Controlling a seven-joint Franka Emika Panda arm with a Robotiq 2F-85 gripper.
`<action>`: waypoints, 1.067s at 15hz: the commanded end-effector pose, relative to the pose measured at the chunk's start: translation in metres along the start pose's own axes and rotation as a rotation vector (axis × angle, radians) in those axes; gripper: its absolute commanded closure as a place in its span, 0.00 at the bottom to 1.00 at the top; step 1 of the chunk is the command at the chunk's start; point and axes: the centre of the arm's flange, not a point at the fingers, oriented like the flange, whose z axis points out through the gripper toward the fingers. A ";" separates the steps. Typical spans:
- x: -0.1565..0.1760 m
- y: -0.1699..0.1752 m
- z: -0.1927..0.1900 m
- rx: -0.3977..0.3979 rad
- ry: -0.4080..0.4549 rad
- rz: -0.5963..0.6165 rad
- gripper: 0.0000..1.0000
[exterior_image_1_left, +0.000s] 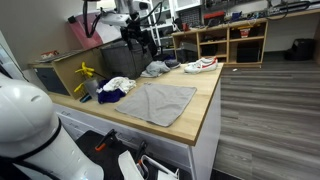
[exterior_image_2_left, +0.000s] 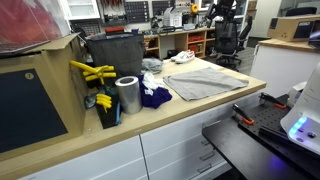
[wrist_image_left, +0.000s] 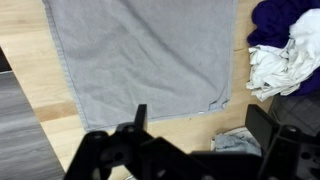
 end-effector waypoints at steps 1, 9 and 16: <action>-0.002 0.031 0.010 -0.019 -0.014 0.020 0.00; -0.015 0.076 0.039 -0.013 -0.075 0.113 0.00; -0.031 0.100 0.080 -0.048 -0.174 0.158 0.00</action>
